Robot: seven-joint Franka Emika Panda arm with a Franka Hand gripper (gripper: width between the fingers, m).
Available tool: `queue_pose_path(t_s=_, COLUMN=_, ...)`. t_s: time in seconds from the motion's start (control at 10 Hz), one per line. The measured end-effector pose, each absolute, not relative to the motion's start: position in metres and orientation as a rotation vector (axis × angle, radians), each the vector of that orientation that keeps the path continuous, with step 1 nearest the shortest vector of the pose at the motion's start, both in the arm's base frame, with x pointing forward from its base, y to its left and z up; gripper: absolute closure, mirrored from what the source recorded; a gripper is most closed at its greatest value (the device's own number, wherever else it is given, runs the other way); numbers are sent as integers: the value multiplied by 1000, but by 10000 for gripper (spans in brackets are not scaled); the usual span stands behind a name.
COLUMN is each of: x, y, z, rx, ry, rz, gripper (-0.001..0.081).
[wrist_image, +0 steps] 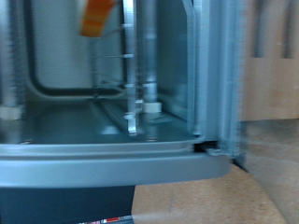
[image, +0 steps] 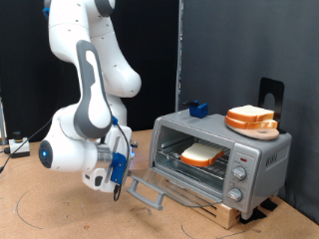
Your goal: Make a piece of toast with the oven
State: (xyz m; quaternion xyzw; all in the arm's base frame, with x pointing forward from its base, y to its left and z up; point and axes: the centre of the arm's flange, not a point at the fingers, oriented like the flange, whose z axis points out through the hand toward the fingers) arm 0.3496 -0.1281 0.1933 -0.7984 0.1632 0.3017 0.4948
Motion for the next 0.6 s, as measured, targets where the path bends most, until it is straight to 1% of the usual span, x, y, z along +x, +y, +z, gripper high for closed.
queue_pose_path(t_s=0.2, x=347, y=-123, z=214, rx=-1927, ry=358, rz=722, gripper=-1)
queue_pose_path(t_s=0.6, x=334, y=-97, z=247, rx=-1926, ry=273, rz=718, gripper=-1)
